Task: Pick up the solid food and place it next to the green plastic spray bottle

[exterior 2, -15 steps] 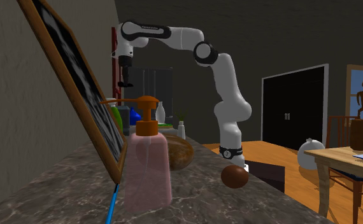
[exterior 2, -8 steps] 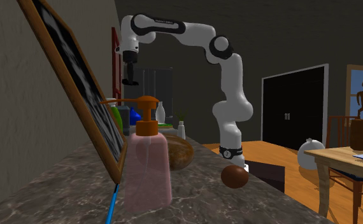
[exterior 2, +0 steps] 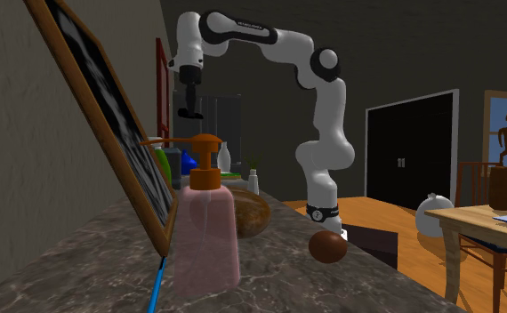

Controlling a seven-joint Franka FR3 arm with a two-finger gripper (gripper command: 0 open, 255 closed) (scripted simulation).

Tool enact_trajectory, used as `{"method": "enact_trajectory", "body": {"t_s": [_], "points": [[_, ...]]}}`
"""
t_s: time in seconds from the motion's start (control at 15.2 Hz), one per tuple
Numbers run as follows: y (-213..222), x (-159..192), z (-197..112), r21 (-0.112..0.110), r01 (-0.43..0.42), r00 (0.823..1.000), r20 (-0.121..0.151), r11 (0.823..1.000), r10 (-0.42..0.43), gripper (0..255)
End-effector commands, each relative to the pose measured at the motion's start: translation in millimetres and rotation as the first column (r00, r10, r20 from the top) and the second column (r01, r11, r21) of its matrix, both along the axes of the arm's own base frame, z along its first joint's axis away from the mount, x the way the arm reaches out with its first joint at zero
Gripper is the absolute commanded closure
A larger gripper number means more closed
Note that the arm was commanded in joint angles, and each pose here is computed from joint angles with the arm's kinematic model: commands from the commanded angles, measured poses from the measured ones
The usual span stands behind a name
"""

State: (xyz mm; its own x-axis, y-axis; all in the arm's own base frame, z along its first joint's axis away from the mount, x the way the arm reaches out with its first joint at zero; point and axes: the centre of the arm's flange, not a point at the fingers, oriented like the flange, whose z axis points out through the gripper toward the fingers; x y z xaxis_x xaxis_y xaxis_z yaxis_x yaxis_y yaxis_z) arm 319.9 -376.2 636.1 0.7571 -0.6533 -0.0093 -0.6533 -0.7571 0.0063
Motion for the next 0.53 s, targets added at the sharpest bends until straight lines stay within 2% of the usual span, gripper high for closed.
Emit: {"method": "enact_trajectory", "body": {"t_s": [0.0,0.46], "points": [[3.4,1.1,-9.6,0.000,0.001,1.000,0.000,1.000,-0.001,255],[3.4,1.1,-46.6,0.000,0.001,1.000,0.000,1.000,-0.001,255]]}}
